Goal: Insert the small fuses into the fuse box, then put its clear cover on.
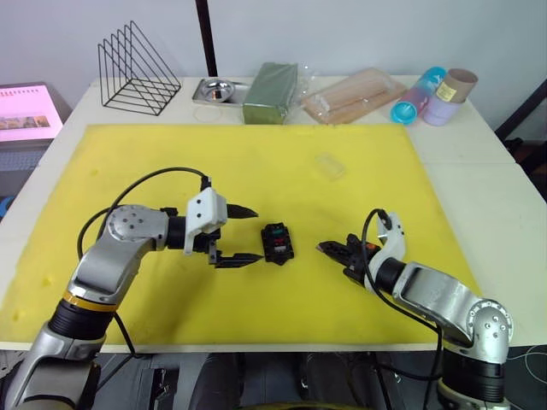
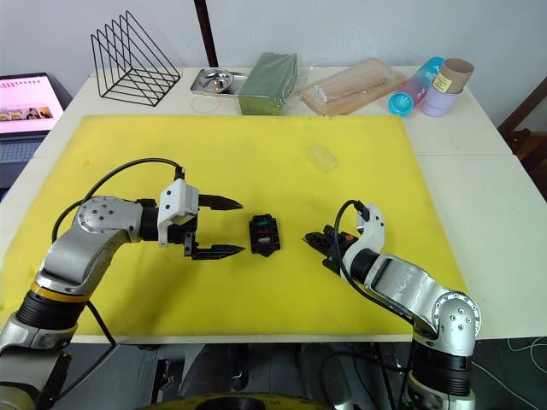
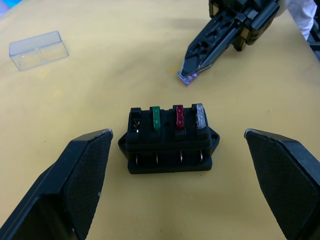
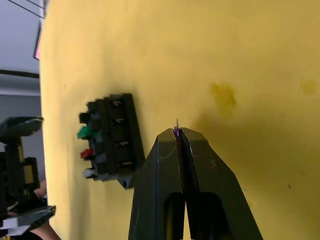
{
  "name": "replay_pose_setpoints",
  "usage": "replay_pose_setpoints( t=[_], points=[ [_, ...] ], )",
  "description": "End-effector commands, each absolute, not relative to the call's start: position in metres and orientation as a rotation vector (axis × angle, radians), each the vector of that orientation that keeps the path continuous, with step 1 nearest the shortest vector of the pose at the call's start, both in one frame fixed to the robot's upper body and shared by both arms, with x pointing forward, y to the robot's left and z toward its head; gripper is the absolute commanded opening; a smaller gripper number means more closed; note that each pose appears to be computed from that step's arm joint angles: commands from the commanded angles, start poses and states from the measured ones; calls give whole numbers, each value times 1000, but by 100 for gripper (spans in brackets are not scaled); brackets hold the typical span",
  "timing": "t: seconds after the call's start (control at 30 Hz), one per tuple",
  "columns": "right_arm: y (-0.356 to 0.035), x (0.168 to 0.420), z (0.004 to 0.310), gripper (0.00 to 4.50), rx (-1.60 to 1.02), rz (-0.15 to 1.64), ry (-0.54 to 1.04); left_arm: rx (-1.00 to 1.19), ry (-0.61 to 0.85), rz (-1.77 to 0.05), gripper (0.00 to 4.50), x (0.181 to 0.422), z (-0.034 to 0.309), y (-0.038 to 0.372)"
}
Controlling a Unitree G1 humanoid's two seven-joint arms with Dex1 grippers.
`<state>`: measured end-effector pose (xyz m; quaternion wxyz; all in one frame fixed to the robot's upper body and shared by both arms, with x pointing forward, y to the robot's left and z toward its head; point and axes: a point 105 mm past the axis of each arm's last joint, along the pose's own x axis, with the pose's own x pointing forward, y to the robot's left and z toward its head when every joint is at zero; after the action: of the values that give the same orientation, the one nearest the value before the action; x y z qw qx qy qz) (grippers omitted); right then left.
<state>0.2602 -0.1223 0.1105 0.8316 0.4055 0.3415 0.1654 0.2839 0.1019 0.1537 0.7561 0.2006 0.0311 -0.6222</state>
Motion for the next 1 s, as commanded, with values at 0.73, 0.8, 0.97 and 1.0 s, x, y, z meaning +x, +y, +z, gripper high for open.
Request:
replay_pose_setpoints(
  t=[0.73,0.8,0.97,1.0],
  points=[
    [-140,265,182,447,123,1007,831,486,9,-1368,450,290,167,99],
    [-142,269,181,447,99,1034,889,489,8,-1372,450,290,168,99],
    [-140,279,178,447,64,1147,962,498,1,-1378,450,293,170,98],
    [-140,283,177,447,51,1157,974,499,1,-1379,450,293,170,98]
  ],
)
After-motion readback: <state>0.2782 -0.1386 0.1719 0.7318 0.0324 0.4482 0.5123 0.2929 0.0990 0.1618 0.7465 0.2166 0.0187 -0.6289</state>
